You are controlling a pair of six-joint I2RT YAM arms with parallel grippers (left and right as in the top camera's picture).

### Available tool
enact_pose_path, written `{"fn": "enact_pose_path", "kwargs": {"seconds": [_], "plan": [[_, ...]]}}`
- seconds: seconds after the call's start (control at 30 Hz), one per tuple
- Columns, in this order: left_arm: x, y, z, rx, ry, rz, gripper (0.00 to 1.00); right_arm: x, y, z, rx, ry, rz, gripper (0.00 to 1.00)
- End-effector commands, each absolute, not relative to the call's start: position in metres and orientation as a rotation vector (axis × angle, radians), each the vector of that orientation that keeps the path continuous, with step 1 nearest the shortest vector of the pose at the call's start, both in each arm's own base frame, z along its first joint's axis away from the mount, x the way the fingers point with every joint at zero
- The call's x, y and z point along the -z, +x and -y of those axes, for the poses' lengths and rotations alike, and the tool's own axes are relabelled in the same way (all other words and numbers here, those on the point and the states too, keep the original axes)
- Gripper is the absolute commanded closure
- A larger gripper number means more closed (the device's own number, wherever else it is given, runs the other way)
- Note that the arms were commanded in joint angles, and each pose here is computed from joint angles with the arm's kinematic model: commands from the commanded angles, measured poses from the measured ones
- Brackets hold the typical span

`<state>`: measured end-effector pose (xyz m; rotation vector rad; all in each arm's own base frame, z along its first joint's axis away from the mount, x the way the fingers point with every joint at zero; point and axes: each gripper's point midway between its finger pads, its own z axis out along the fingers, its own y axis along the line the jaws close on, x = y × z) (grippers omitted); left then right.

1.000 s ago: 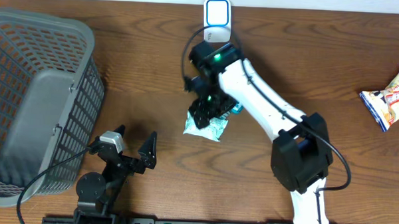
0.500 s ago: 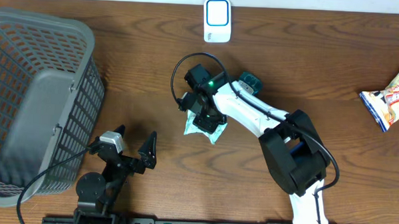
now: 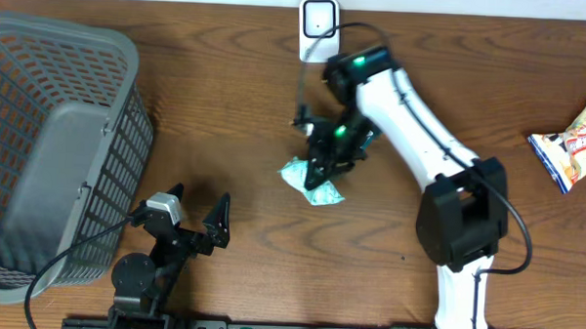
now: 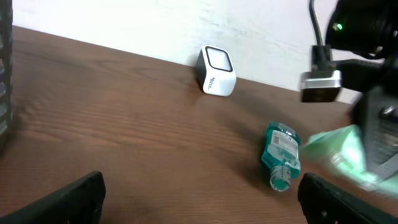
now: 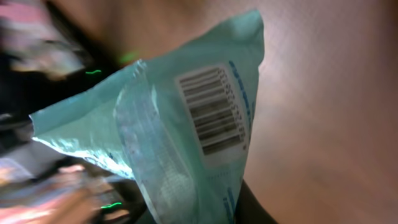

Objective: Scan the item barcode
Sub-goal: 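Grasp the wipes pack with the right gripper and lift it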

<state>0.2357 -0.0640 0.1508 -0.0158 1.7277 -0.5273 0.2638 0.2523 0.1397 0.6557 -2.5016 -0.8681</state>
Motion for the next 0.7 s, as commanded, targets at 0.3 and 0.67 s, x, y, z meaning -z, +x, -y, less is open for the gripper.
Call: {"fn": "enact_pose_path", "kwargs": {"seconds": [0.3,0.67], "plan": [[-0.135,0.235,0.066,0.536,-0.017,-1.765,0.01,-0.183,0.282,-0.265,1.039,-0.206,2.268,0.99],[-0.135,0.235,0.066,0.536,-0.017,-1.765,0.01,-0.092,0.300,-0.215,0.395,0.698,2.750,0.99]]}}
